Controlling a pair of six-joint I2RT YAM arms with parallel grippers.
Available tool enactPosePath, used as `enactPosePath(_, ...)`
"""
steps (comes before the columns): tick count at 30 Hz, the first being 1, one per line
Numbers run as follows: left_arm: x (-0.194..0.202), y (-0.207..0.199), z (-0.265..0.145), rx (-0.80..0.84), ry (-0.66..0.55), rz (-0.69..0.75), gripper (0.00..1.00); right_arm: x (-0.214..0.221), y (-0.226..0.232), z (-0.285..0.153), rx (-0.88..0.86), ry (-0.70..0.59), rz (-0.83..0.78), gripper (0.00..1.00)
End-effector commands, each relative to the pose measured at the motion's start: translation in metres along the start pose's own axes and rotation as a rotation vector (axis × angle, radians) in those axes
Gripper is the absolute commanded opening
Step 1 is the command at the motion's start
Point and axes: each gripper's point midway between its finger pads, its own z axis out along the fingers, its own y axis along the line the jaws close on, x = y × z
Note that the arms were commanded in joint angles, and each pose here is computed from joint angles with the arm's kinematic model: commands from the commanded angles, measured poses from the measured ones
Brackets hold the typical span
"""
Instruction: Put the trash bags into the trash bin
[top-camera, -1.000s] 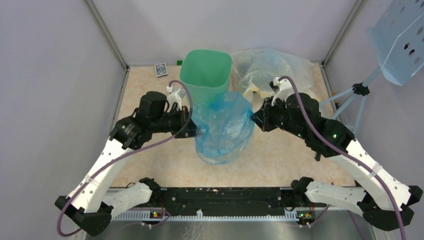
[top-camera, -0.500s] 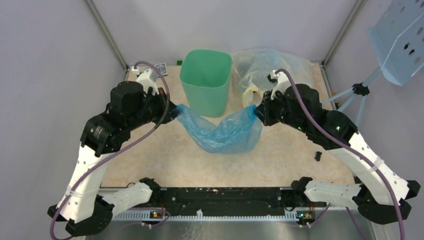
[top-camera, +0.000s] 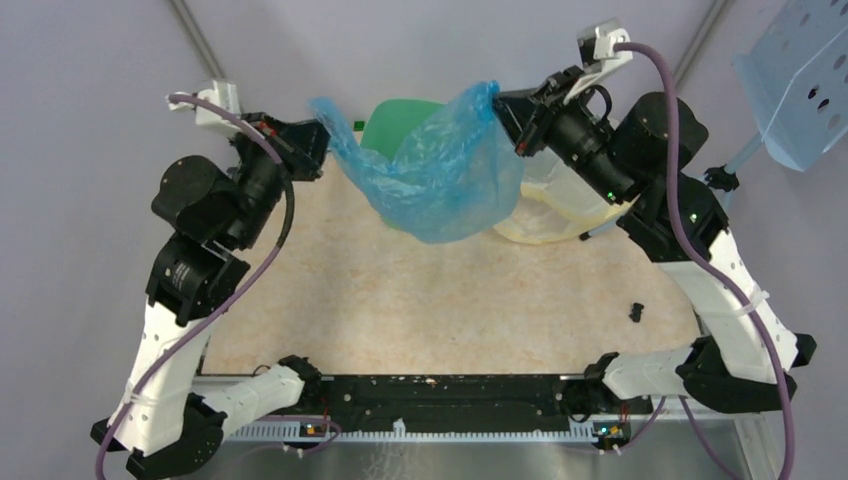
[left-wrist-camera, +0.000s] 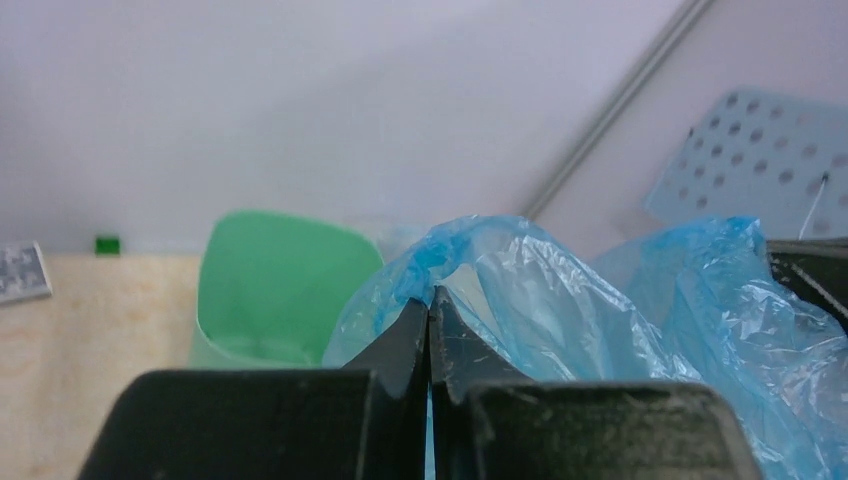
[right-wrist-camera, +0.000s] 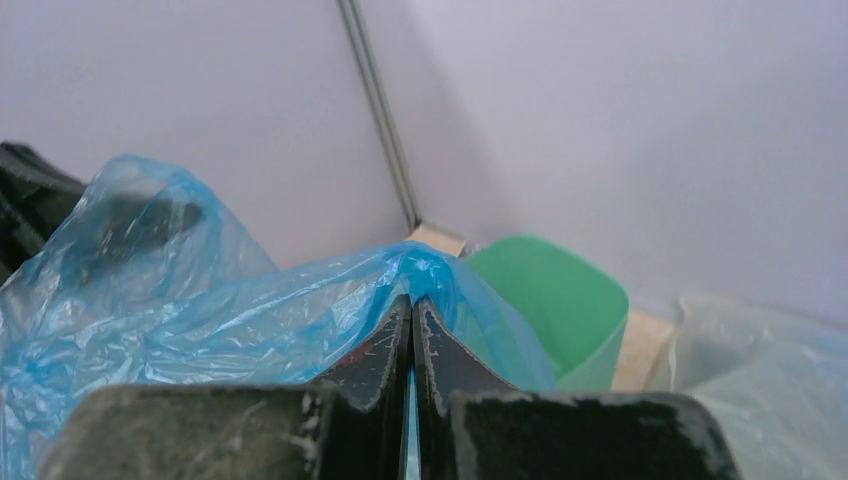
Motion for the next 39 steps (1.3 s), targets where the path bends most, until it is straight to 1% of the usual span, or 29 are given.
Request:
enactPosePath(1,-0.092,-0.009,-0.005,0.003,-0.408,0.043,0.0,-0.052,-0.006,0.026,0.049,-0.199,-0.062,0.0)
enactPosePath(4,-0.102,-0.006,0.009,-0.028,-0.455,0.076,0.0,-0.06,-0.016,0.046,0.072,-0.232,-0.066,0.0)
enactPosePath(8,-0.093,-0.002,0.045,-0.067,-0.425,0.112,0.0,-0.068,-0.031,0.07,0.059,-0.258,-0.027,0.0)
enactPosePath(11,-0.09,0.003,0.062,-0.095,-0.419,0.13,0.0,-0.069,-0.035,0.088,0.029,-0.262,-0.001,0.0)
enactPosePath(13,-0.088,0.006,0.072,-0.116,-0.413,0.139,0.0,-0.062,-0.037,0.102,0.016,-0.244,0.007,0.0)
enactPosePath(16,-0.076,0.012,0.085,-0.126,-0.382,0.146,0.0,-0.052,-0.039,0.112,0.013,-0.226,0.013,0.0)
enactPosePath(18,-0.067,0.018,0.093,-0.129,-0.358,0.148,0.0,-0.037,-0.043,0.118,0.022,-0.196,0.019,0.0)
enactPosePath(23,-0.048,0.031,0.11,-0.131,-0.296,0.142,0.0,-0.002,-0.054,0.124,0.018,-0.13,0.049,0.0)
enactPosePath(29,-0.036,0.03,0.119,-0.088,-0.252,0.093,0.0,-0.008,-0.055,0.113,-0.001,-0.14,0.076,0.0)
enactPosePath(35,-0.029,0.021,0.114,-0.034,-0.219,0.057,0.0,0.009,-0.039,0.117,-0.09,-0.068,0.131,0.0)
enactPosePath(39,-0.021,0.02,0.112,-0.024,-0.188,0.044,0.0,0.015,-0.029,0.111,-0.146,-0.056,0.178,0.0)
